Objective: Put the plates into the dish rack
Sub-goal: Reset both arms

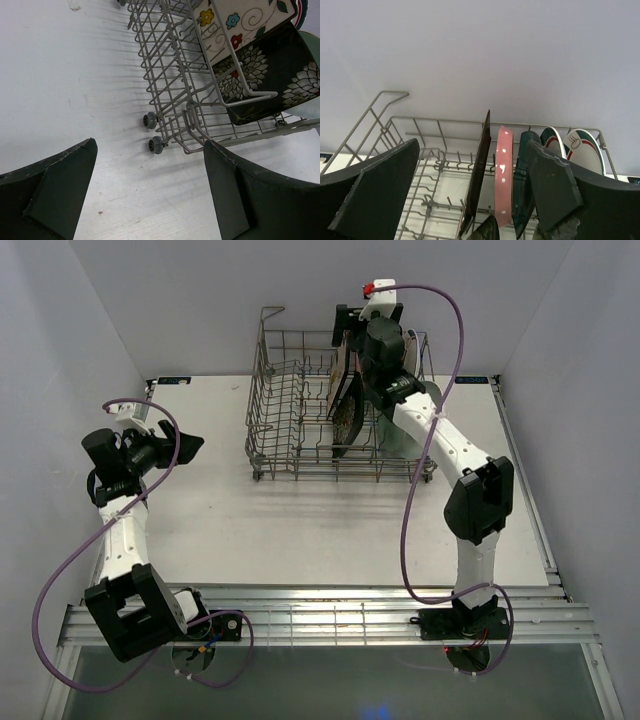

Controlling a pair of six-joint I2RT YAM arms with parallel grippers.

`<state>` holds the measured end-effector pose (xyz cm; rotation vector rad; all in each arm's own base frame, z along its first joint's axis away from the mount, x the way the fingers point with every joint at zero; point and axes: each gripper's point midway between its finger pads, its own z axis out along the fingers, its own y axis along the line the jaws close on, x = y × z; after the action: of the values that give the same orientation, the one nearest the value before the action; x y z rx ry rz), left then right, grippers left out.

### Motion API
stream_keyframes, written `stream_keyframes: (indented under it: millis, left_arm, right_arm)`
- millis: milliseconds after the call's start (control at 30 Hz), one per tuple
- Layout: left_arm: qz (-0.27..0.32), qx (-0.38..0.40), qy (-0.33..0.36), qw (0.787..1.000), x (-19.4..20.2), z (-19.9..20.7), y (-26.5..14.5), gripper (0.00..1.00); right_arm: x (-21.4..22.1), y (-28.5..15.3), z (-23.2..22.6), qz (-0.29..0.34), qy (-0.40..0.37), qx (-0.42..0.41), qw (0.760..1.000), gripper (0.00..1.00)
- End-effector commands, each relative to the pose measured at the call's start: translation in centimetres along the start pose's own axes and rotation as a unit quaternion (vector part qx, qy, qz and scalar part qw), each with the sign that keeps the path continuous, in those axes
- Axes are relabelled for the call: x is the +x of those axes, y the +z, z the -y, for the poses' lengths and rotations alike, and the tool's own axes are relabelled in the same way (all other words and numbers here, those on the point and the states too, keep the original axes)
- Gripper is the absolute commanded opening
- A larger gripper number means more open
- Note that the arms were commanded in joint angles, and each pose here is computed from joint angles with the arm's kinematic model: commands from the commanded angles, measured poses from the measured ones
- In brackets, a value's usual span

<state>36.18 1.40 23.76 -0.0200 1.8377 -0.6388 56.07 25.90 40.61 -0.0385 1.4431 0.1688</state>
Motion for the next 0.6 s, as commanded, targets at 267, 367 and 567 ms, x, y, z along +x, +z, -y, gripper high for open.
stream_keyframes:
  millis: [267, 367, 567]
  left_arm:
    - [0.030, -0.009, 0.046, 0.998, -1.8, 1.2, -1.2, 0.98]
    - [0.034, -0.008, 0.052, 0.998, -1.8, 1.3, -1.3, 0.98]
    - [0.038, -0.008, 0.062, 0.997, -1.6, 1.4, -1.5, 0.98]
  right_arm:
    - [-3.8, -8.5, 1.1, 0.009, 0.006, -0.050, 0.999, 0.90]
    - [-3.0, -11.4, 1.8, -0.006, 0.006, -0.064, 0.998, 0.90]
    - [-2.7, -17.5, 3.6, -0.001, 0.021, -0.089, 0.996, 0.90]
